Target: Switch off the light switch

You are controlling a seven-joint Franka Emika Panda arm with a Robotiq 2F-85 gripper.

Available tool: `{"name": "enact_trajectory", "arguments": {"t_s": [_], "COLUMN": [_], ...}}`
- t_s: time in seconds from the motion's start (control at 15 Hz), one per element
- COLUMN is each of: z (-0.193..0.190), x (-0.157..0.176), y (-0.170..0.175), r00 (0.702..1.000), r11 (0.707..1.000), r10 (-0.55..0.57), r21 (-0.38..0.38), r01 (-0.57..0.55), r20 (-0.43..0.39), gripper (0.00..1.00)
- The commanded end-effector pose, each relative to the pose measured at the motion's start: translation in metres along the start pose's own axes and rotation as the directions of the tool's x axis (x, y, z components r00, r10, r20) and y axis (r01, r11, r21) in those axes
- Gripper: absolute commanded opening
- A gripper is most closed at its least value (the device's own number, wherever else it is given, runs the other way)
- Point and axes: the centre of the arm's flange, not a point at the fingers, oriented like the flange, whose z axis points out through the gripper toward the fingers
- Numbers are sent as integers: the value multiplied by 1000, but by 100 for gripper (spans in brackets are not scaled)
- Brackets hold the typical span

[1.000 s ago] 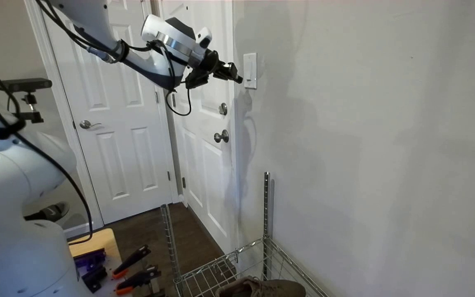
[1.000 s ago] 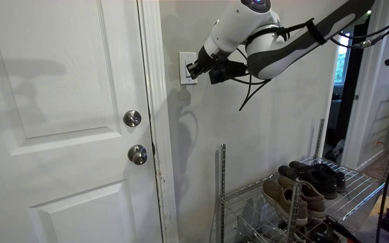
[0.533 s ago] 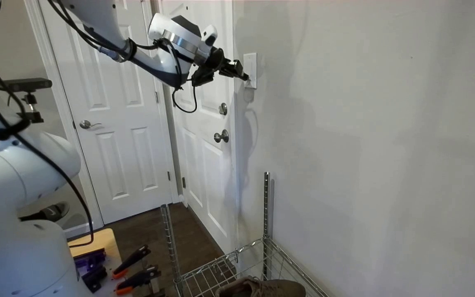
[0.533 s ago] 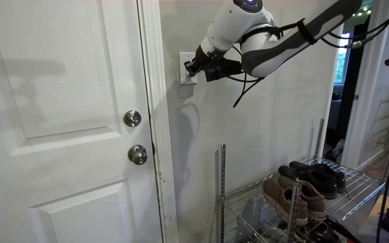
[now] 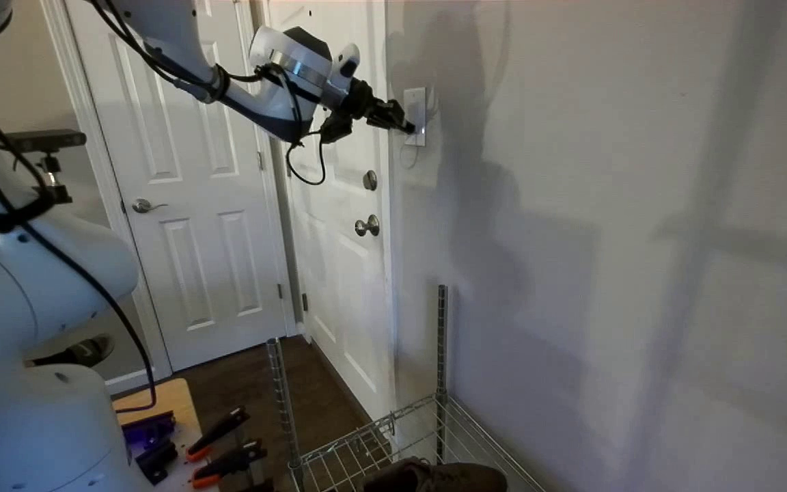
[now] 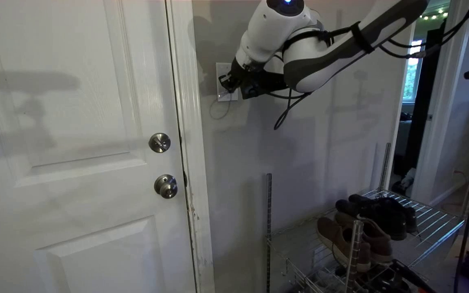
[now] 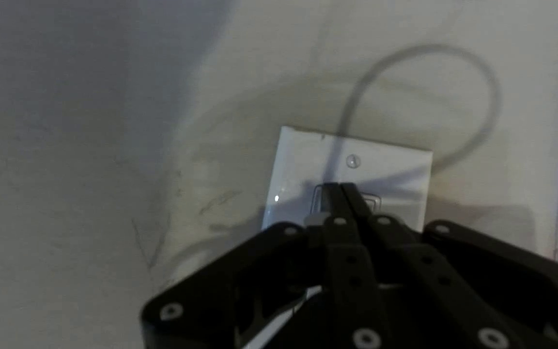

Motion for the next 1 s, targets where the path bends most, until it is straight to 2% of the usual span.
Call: {"name": "enact_trajectory", "arguments": {"t_s": [0.0,0.13,0.33,0.47,0.6,0.67,0.73,0.8,0.93], "z": [14,10,24,40,53,58,62,66,69], "x": [-4,-14,-57,-92,-118,-129,-118,-128,-134], "y": [9,21,48,65,80,86,72,78,81], "r00": [996,987,948,910,858,828,874,855,842], "r11": [999,997,991,987,979,974,976,974,973], "r10": [45,75,118,135,169,185,174,184,189], "r21": [-17,-26,-95,-139,-183,-210,-195,-210,-215], "r01": [-44,-72,-94,-86,-89,-83,-94,-90,-90], "r20": [75,143,295,392,486,529,453,486,505], "gripper": [4,4,4,2,4,29,4,7,20]}}
